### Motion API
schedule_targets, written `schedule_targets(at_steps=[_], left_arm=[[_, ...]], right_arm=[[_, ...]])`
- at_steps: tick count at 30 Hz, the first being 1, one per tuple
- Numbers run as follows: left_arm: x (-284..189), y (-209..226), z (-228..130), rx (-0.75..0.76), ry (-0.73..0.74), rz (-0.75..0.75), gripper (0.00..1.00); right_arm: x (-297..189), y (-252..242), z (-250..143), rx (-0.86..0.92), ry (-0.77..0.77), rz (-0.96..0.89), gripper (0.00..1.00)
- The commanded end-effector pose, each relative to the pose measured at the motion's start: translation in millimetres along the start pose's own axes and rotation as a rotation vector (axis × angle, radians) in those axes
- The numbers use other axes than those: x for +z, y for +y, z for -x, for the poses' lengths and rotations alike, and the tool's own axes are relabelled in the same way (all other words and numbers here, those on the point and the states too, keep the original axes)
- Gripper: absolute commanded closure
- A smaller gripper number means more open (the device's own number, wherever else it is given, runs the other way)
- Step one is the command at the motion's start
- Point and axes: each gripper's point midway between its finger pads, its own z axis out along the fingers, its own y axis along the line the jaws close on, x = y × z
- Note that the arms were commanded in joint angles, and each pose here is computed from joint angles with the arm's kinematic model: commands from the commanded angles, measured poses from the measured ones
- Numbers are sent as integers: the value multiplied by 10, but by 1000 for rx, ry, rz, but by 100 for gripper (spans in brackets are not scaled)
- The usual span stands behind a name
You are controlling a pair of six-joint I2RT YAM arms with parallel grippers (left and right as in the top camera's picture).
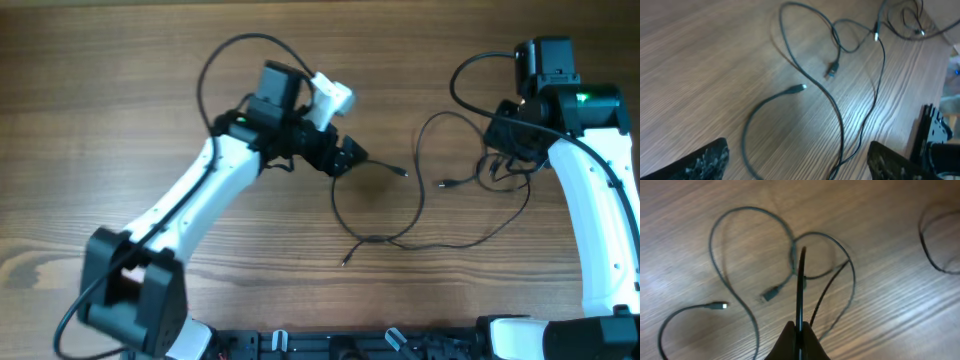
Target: Untangle cables
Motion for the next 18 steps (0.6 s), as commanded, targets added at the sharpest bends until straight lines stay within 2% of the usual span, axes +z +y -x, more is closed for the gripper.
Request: schedule_targets(at_steps=[1, 5, 8, 9, 12, 18], left_arm=[[311, -65, -129, 44, 52, -51, 5], [594, -148, -305, 66, 115, -87, 4], [799, -354, -206, 155, 74, -118, 6], [859, -369, -158, 174, 56, -102, 10], [1101, -126, -14, 91, -7, 90, 13], [1525, 110, 185, 47, -160, 145, 12]], right_arm=[[25, 102, 40, -49, -5, 49, 96], [32, 114, 131, -27, -31, 72, 96], [28, 142, 171, -26, -47, 84, 96], [27, 148, 189, -24, -54, 87, 96], [25, 159, 210, -22, -63, 91, 96], [23, 172, 197, -24, -57, 99, 96]])
